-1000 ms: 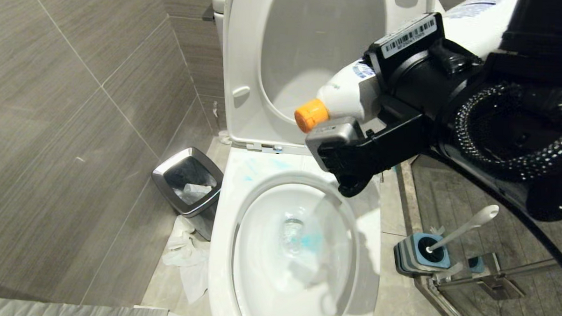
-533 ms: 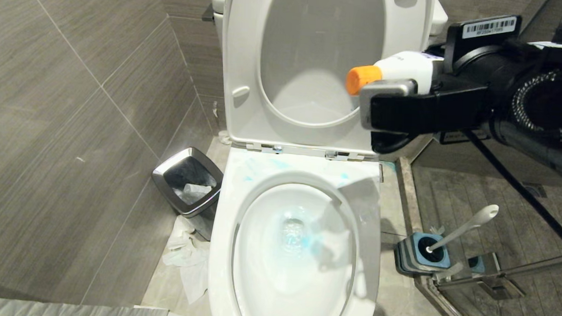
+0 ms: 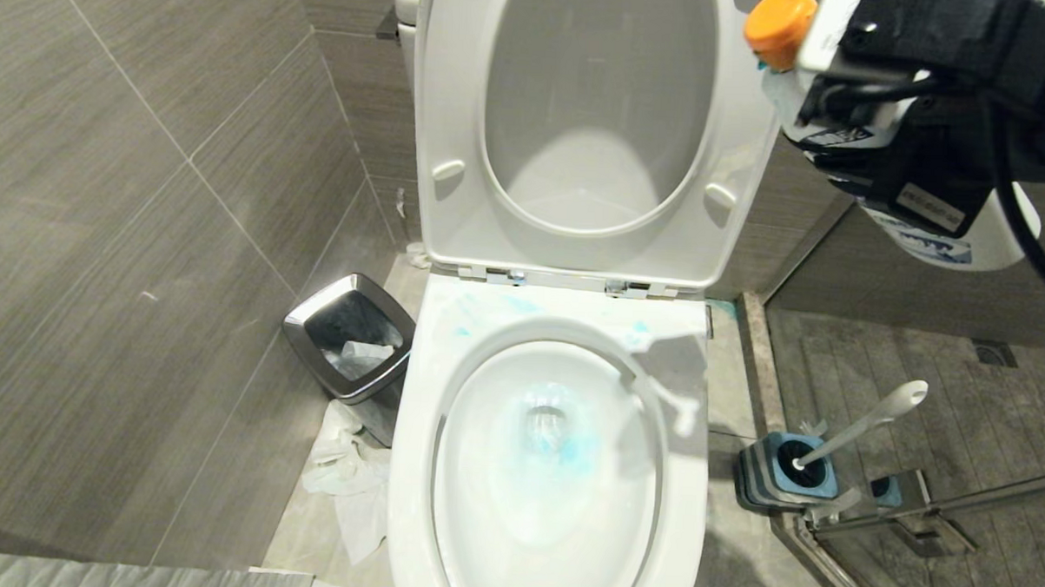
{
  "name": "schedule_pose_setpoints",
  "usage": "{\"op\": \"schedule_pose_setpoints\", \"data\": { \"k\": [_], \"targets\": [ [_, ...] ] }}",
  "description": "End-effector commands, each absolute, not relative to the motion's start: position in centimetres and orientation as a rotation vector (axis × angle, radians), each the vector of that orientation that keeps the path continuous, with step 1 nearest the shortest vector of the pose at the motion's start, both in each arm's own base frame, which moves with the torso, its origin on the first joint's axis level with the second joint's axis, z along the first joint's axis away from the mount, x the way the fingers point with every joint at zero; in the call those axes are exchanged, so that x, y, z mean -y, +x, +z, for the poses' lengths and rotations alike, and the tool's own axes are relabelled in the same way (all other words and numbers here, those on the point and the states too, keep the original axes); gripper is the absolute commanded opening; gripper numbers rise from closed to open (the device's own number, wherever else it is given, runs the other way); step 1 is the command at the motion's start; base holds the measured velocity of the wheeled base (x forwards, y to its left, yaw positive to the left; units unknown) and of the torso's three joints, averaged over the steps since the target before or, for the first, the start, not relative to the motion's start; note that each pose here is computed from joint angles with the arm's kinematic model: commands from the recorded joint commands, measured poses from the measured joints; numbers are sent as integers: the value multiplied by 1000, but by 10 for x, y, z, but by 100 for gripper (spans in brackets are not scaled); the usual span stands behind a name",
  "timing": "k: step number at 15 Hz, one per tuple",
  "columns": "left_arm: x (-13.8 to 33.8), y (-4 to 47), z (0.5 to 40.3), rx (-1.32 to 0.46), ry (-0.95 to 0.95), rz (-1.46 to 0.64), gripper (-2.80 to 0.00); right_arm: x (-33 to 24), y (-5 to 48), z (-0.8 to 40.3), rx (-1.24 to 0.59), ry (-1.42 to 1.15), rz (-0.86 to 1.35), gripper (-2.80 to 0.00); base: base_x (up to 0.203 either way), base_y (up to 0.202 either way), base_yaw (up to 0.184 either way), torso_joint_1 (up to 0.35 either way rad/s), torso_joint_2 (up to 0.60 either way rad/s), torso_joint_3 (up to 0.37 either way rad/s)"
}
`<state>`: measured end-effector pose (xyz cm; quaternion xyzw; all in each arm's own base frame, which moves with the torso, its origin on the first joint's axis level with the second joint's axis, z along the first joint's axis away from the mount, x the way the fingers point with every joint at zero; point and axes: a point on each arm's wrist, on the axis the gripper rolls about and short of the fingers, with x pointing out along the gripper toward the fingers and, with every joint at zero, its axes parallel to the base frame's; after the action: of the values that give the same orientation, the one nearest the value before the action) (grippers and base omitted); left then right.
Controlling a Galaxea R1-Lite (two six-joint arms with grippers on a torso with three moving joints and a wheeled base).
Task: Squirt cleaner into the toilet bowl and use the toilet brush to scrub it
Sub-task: Place the cleaning agent on the floor
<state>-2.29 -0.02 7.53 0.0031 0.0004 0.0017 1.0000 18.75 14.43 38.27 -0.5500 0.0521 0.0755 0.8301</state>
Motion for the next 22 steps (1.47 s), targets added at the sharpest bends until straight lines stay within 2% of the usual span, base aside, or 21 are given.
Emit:
{"op": "schedule_pose_setpoints", "data": {
  "k": [1,8,13,17,20,22],
  "targets": [
    [0,-23,75,-3,6,3,-280,-104,180,398,-123,-906,210,-280,0,0,0,0,0,0],
    [0,-23,75,-3,6,3,-280,-3,163,414,-117,-342,238,-280,0,0,0,0,0,0],
    [0,-23,75,-3,6,3,-280,15,183,404,-187,-53,274,-280,0,0,0,0,0,0],
    [0,-23,75,-3,6,3,-280,19,205,385,-175,-51,253,-280,0,0,0,0,0,0],
    [0,-23,75,-3,6,3,-280,24,233,369,16,-87,146,-280,0,0,0,0,0,0],
    [0,-23,75,-3,6,3,-280,27,244,352,43,-82,80,-280,0,0,0,0,0,0]
  ]
}}
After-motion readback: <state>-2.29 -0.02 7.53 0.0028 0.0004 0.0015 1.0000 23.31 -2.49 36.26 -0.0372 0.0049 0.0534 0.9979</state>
